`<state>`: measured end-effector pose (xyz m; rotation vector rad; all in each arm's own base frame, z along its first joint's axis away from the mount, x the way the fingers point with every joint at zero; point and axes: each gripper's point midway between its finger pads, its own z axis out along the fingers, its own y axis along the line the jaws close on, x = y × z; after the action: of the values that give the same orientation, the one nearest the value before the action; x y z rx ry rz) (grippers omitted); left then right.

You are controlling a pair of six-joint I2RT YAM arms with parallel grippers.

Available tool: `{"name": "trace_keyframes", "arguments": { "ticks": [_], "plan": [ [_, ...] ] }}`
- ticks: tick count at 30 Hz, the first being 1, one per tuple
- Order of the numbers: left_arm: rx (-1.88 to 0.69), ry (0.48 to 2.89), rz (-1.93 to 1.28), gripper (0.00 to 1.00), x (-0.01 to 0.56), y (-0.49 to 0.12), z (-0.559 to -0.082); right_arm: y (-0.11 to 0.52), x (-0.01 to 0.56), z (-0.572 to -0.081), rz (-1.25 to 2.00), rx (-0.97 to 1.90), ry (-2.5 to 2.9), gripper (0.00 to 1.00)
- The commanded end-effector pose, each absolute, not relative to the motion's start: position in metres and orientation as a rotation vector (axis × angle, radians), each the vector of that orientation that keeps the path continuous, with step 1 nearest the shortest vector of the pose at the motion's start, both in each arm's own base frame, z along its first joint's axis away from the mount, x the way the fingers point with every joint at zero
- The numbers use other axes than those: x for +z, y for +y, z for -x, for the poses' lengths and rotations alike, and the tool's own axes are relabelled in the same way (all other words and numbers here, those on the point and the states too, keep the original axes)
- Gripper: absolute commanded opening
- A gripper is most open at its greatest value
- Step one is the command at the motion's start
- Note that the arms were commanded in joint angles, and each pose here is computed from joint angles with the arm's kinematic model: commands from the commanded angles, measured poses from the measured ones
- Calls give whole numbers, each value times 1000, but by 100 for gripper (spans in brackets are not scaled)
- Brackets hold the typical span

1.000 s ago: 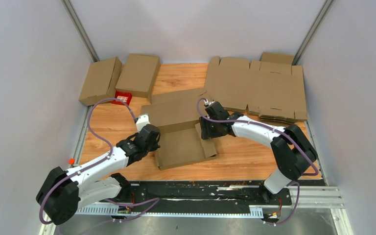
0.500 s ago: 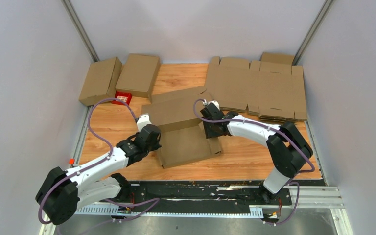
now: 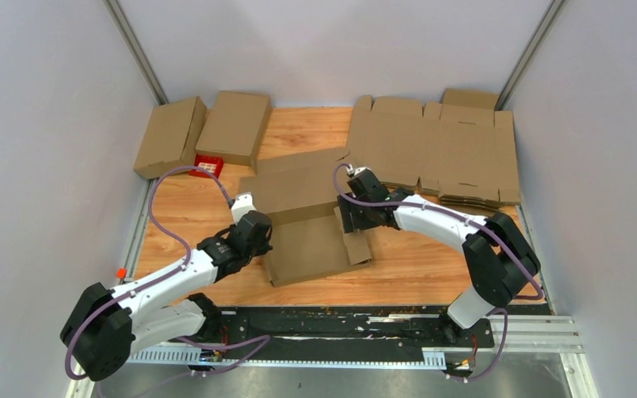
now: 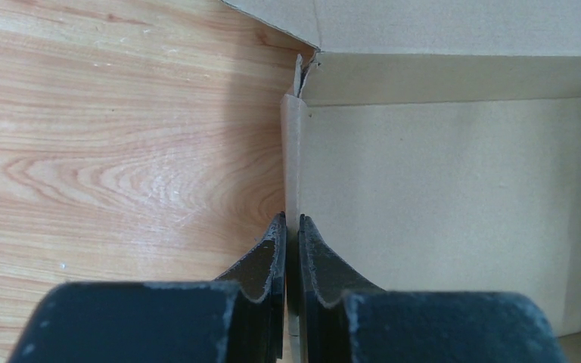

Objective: Fold the paper box

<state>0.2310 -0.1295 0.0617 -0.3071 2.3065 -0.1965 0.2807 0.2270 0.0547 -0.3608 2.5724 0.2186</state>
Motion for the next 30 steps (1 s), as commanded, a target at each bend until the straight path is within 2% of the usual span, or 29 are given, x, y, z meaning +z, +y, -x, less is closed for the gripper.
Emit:
{"name": "trace_keyframes", "arguments": {
  "ticks": [1,12,15,20,23,27,30],
  "plan": [
    [-109,2301,299,3,61,-117,-231,251,78,-298,362,440,2493,68],
    [-116,2299,289,3,61,-118,-229,266,64,-316,256,507,2534,67],
    [-115,2300,288,3,61,-119,-229,258,52,-319,245,421,2579,64],
    [-112,2291,292,3,63,-117,-229,224,44,-320,214,185,2582,50],
    [-112,2289,293,3,63,-117,-229,209,45,-319,211,90,2572,46],
    [-101,2287,294,3,63,-115,-229,195,39,-320,226,-29,2584,43],
    [-98,2285,297,3,63,-115,-229,188,39,-321,230,-104,2580,47]
  ]
}}
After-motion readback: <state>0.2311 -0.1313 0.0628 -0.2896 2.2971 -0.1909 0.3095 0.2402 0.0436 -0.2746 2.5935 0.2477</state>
